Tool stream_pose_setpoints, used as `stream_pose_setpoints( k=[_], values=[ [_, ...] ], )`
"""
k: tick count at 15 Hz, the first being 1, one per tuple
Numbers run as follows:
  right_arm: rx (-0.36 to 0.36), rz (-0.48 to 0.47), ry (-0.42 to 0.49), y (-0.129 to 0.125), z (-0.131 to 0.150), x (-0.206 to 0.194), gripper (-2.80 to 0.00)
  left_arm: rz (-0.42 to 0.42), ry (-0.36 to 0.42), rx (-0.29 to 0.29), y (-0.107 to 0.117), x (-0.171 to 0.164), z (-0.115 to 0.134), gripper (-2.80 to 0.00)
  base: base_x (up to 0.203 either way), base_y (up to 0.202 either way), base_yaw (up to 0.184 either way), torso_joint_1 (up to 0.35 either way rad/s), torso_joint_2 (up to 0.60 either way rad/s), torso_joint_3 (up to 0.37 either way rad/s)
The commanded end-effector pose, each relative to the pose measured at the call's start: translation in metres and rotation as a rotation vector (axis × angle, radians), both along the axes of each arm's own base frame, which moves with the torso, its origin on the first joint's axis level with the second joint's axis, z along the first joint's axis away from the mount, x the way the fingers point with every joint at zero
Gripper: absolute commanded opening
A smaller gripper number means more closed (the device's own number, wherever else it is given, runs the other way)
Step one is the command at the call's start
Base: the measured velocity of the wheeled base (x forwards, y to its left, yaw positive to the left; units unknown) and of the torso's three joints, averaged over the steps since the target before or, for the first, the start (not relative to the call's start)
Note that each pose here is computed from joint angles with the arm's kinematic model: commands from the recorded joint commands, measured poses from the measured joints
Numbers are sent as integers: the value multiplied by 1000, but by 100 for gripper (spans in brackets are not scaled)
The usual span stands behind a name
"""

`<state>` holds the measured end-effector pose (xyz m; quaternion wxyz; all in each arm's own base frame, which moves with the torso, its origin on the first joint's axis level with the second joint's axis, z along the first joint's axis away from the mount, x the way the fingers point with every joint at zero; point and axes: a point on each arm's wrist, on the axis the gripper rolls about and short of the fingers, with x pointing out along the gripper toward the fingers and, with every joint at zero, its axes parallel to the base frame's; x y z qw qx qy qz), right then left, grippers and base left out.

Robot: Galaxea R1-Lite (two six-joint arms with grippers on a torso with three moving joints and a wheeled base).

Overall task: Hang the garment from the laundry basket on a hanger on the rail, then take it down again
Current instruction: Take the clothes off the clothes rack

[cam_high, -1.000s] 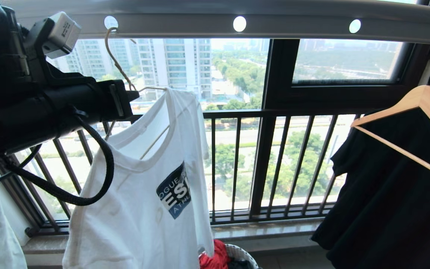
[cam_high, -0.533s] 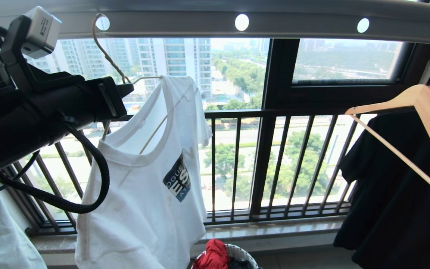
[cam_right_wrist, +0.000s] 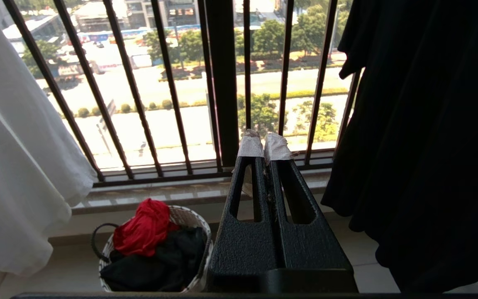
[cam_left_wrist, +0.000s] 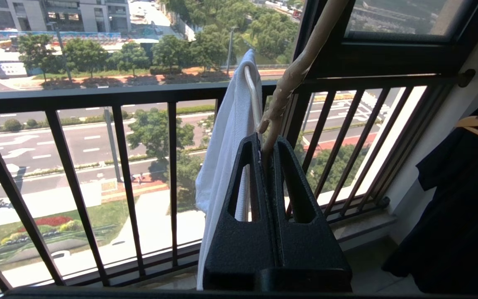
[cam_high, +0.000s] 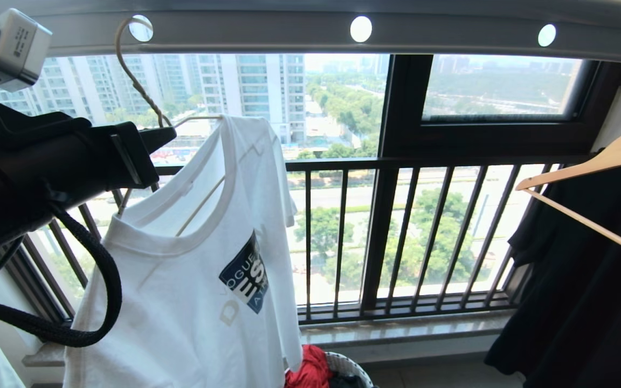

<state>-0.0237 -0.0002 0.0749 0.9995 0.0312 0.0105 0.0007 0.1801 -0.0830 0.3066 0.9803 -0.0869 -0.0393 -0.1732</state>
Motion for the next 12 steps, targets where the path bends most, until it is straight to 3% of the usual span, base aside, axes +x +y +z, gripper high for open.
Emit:
stream_pose_setpoints(
  k=[1, 4, 7, 12],
  values=[
    [0, 1, 0, 0, 0, 0, -280, 0, -35, -18, 5, -11, 7, -280, 0, 0, 0, 0, 0, 0],
    [0, 1, 1, 0, 0, 0, -280, -21, -70, -31, 9, -27, 14, -280, 0, 0, 0, 0, 0, 0],
    [0, 1, 0, 0, 0, 0, -280, -27, -104, -10, 14, -41, 14, -280, 0, 0, 0, 0, 0, 0],
    [0, 1, 1, 0, 0, 0, -280, -27, -40, 20, 12, -36, -10, -280, 0, 0, 0, 0, 0, 0]
  ],
)
